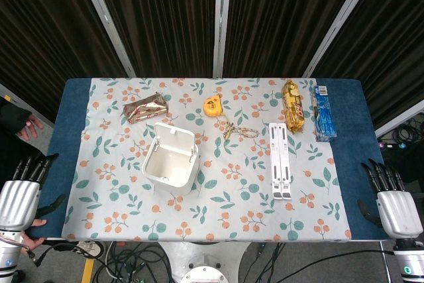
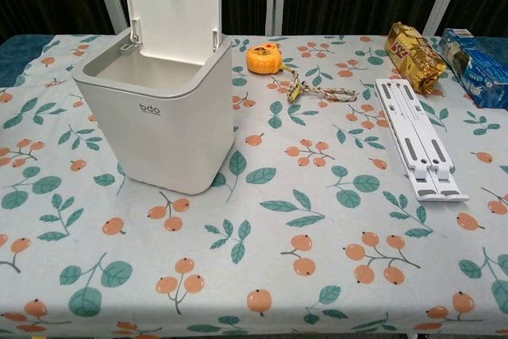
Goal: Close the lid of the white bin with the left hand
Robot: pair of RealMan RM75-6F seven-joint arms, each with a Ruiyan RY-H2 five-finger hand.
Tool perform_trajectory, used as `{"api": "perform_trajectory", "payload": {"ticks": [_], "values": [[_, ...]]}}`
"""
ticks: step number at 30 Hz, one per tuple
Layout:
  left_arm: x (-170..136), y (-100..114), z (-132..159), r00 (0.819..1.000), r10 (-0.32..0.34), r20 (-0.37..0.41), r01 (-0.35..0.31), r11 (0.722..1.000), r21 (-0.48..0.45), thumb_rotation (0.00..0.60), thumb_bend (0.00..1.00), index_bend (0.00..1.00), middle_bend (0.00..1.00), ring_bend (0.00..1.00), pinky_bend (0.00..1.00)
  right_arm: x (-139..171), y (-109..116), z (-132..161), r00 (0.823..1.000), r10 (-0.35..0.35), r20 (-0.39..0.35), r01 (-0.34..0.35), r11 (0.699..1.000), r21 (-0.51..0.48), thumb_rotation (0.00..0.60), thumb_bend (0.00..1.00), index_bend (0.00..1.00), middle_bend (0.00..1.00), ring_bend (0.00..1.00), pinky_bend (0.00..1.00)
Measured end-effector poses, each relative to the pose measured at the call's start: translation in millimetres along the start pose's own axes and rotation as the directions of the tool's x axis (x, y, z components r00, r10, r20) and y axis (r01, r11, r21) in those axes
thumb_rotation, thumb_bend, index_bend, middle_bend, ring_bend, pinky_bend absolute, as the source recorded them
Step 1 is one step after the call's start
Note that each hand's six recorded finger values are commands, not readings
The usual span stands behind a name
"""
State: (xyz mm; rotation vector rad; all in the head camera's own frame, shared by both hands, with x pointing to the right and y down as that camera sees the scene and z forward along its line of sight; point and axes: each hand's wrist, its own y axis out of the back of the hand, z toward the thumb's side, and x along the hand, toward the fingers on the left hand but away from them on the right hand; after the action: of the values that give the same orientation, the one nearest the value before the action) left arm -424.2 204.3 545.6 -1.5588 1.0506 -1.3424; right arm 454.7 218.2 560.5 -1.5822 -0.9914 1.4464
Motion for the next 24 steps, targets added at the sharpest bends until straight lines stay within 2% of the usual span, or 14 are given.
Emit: {"api": "perform_trajectory", "payload": {"ticks": [11, 24], "values": [[3, 0, 1, 1.000, -0.003, 0.005, 0.003, 1.000, -0.007, 0.600, 0.21, 0.11, 0.17, 0.03, 0.10, 0, 1, -1, 1.000, -0.005, 0.004, 0.005, 1.000, -0.004, 0.600, 0.30, 0.00, 0.00, 0.00, 0.00], [26, 7, 18, 0.996, 0.003, 0.087, -0.001, 1.000, -0.026, 0.600, 0.21, 0.11, 0.17, 0.03, 0.10, -1, 1, -4, 1.000, 0.002, 0.004, -0.002, 1.000, 0.002, 0.600, 0.30, 0.00, 0.00, 0.00, 0.00]]}}
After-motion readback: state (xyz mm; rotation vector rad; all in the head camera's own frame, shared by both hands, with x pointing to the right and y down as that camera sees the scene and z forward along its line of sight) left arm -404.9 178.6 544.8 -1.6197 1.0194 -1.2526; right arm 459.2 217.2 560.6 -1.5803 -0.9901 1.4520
